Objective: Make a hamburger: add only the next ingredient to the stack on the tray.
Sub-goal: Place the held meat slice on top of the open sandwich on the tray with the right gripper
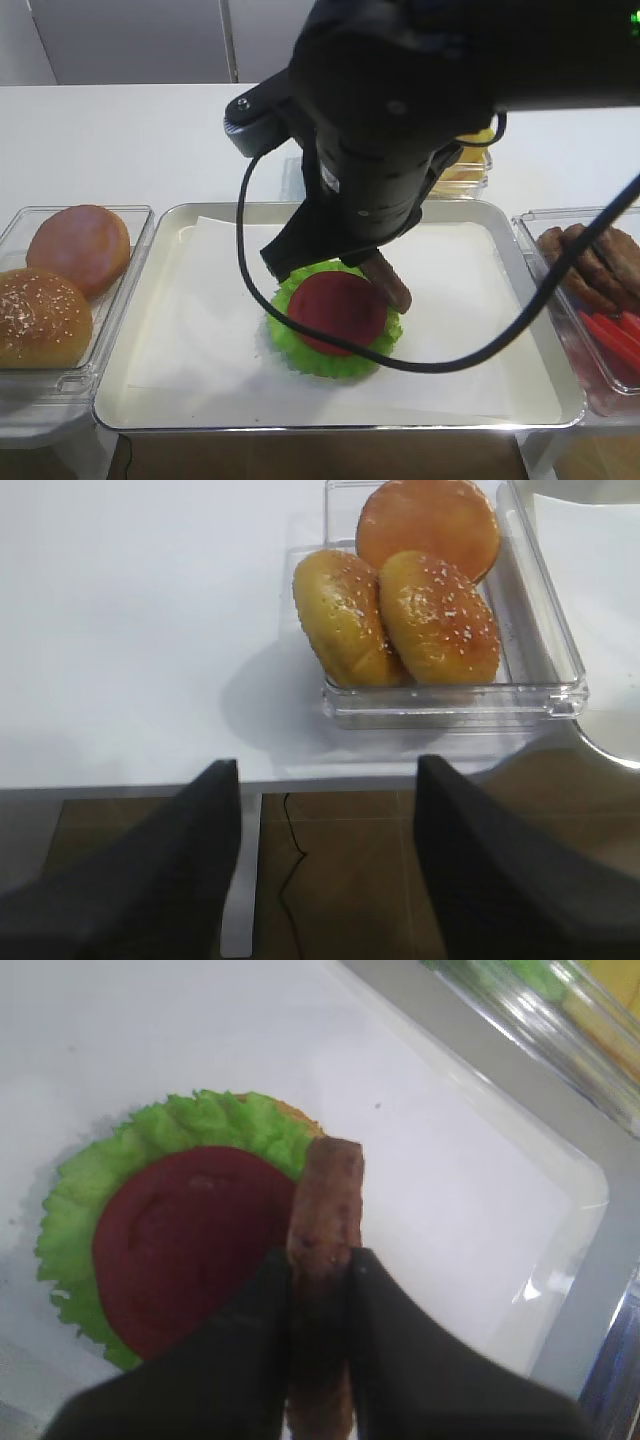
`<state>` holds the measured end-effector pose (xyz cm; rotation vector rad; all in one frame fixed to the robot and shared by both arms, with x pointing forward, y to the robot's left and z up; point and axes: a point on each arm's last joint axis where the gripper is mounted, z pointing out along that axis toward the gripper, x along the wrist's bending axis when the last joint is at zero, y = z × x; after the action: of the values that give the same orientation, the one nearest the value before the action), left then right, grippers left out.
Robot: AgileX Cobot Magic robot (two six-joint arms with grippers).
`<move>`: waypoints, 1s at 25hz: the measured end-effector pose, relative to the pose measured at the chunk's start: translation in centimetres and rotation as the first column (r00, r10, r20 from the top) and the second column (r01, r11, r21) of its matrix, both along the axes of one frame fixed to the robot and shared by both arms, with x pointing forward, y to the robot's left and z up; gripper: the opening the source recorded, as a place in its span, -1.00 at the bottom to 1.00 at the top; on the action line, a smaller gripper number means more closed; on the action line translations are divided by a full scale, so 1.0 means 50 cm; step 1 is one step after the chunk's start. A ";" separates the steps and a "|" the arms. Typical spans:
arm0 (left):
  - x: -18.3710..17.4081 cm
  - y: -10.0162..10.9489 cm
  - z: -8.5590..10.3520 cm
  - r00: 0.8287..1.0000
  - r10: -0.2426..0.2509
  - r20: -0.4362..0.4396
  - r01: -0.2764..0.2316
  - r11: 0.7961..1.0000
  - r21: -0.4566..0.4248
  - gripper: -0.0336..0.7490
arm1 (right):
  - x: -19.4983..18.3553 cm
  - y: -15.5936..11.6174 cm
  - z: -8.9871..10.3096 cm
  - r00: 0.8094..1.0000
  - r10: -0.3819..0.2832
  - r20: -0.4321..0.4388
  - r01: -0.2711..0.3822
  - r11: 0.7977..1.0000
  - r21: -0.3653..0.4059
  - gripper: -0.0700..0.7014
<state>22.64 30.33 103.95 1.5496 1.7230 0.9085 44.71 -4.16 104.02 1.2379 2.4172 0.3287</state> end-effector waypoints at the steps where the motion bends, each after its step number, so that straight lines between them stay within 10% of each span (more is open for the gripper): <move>1: 0.000 0.000 0.000 1.000 0.000 0.000 0.000 1.000 0.000 0.14 | 0.001 0.001 -0.003 1.000 0.000 -0.003 0.000 1.000 -0.003 -0.47; 15: 0.000 0.000 0.000 1.000 0.000 0.000 0.000 1.000 0.000 0.14 | -0.001 0.006 -0.002 1.000 -0.001 -0.011 0.002 1.000 0.025 -0.46; 25: 0.000 0.000 0.000 1.000 0.000 0.000 0.000 1.000 0.000 0.14 | -0.004 0.014 -0.002 0.999 -0.021 -0.032 0.024 0.996 0.085 0.08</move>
<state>22.64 30.33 103.95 1.5496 1.7230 0.9085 44.53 -3.46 103.91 1.3149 2.4365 0.4134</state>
